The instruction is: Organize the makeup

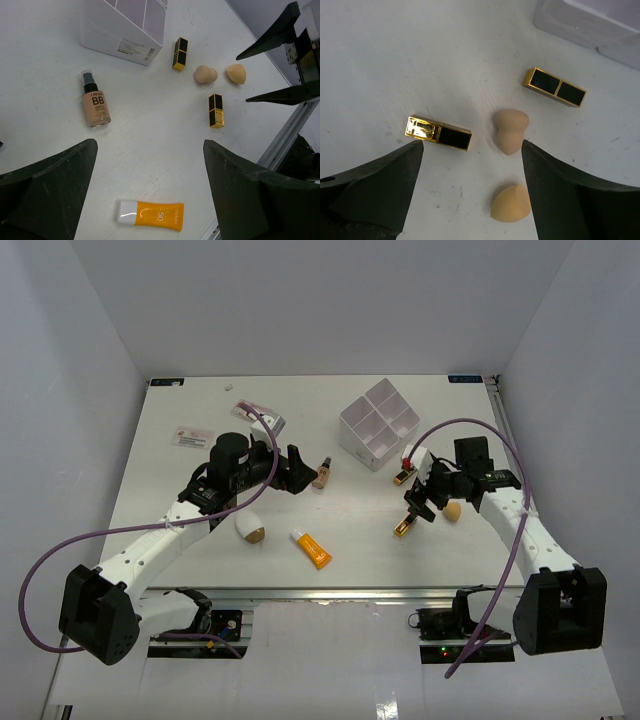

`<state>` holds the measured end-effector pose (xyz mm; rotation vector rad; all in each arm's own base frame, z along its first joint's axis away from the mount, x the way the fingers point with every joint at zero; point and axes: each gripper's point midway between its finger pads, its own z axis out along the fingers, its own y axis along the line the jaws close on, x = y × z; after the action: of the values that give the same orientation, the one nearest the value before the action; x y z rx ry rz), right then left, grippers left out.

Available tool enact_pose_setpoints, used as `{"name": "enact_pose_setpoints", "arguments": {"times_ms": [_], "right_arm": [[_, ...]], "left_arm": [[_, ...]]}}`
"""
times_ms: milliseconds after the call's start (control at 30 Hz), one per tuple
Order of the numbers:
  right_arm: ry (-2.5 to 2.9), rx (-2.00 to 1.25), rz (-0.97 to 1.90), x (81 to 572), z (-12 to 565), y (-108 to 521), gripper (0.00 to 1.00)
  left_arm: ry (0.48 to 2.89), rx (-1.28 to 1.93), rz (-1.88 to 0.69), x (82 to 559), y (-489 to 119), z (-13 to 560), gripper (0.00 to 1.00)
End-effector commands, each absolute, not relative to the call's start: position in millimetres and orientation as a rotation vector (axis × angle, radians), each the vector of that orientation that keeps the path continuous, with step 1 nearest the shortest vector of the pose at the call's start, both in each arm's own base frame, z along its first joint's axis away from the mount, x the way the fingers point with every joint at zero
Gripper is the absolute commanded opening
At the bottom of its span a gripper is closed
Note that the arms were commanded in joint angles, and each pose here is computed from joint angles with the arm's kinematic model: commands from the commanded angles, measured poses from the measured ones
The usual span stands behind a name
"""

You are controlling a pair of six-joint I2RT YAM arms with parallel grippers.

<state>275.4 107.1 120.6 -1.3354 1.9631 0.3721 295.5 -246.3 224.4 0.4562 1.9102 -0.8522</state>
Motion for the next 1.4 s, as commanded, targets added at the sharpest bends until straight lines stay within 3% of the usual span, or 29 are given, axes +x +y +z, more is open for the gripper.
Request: {"name": "enact_pose_setpoints", "arguments": {"times_ms": [0, 400, 1033, 1133, 1367], "right_arm": [[2.165, -1.041, 0.239, 312.2, 115.2, 89.4, 0.79], [2.309, -1.033, 0.170, 333.1, 73.7, 76.6, 0.71], [2.360, -1.102, 0.221, 339.2, 39.8, 80.6, 0.36], [2.320, -1.119, 0.248, 338.7, 50.0, 86.3, 0.27], [2.121, -1.168, 0.241, 354.0, 118.0, 98.3, 0.18]], "left_arm": [[1.832, 0.479, -0.876, 293.9, -249.8, 253.8, 0.98], [1.836, 0.477, -0.873, 294.5, -249.8, 252.2, 0.98], [1.837, 0.478, -0.872, 294.6, -249.5, 251.8, 0.98], [1.843, 0.475, -0.871, 294.6, -249.3, 249.9, 0.98], [1.838, 0.478, -0.876, 294.1, -249.9, 251.9, 0.98]]}}
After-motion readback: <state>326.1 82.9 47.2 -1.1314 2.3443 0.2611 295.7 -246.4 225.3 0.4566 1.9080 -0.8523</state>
